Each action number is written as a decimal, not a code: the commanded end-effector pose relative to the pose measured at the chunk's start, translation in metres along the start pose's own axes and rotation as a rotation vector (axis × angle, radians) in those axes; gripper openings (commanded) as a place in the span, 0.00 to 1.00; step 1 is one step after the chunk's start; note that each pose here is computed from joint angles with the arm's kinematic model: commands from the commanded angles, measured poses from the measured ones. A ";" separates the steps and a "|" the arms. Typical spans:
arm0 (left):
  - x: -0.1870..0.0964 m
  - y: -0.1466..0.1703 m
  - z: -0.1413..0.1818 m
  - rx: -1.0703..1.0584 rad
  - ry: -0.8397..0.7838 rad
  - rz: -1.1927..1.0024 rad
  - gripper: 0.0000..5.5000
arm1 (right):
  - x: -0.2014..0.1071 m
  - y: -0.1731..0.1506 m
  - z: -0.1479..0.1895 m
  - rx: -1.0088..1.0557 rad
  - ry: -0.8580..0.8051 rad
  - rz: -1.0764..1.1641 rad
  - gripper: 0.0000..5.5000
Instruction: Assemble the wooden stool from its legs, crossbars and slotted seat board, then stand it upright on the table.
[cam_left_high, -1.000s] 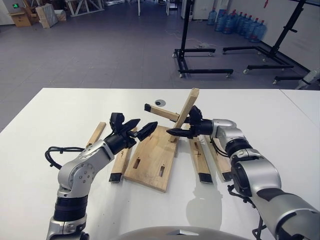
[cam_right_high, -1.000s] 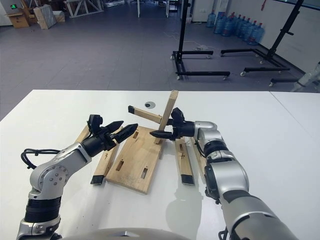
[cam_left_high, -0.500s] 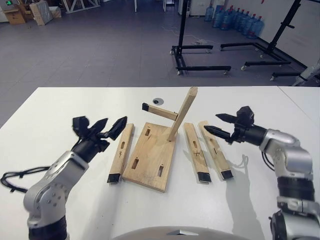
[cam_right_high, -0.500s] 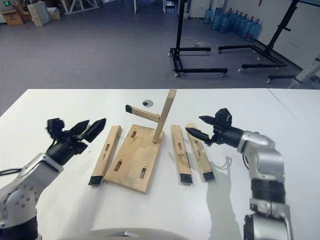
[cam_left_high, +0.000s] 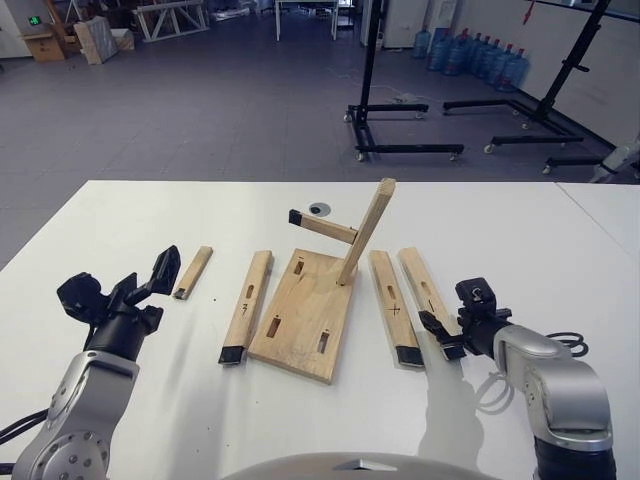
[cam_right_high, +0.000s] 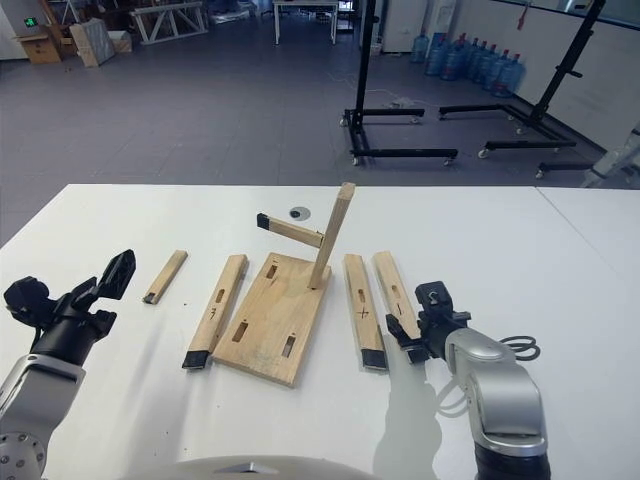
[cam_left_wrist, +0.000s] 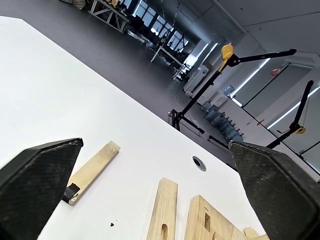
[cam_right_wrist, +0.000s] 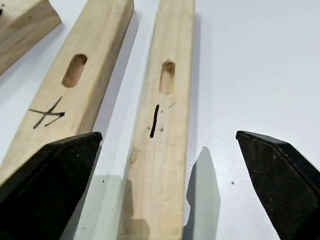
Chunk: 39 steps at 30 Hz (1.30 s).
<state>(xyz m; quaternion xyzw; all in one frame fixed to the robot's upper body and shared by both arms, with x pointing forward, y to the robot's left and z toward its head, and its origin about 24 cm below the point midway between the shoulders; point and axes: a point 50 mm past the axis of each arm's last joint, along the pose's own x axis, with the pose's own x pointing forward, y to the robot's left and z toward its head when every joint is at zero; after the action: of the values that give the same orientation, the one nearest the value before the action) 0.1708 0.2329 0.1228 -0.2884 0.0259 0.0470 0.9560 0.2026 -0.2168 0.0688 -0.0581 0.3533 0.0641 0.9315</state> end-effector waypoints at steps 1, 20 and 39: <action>0.006 0.000 -0.002 0.000 0.011 -0.002 0.98 | 0.009 0.000 -0.010 0.001 0.029 -0.030 0.90; 0.022 0.002 0.001 -0.007 -0.022 0.043 0.98 | 0.017 -0.002 -0.019 -0.056 0.122 -0.085 0.38; 0.059 -0.055 0.032 0.103 -0.015 -0.514 0.98 | 0.008 -0.055 0.135 0.283 -0.727 0.206 0.38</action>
<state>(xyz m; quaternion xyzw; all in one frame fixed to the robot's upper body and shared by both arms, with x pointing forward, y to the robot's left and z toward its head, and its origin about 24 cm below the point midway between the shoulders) 0.2322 0.2135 0.1693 -0.2407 -0.0569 -0.1541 0.9566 0.3037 -0.2434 0.1470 0.1215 0.0518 0.0962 0.9866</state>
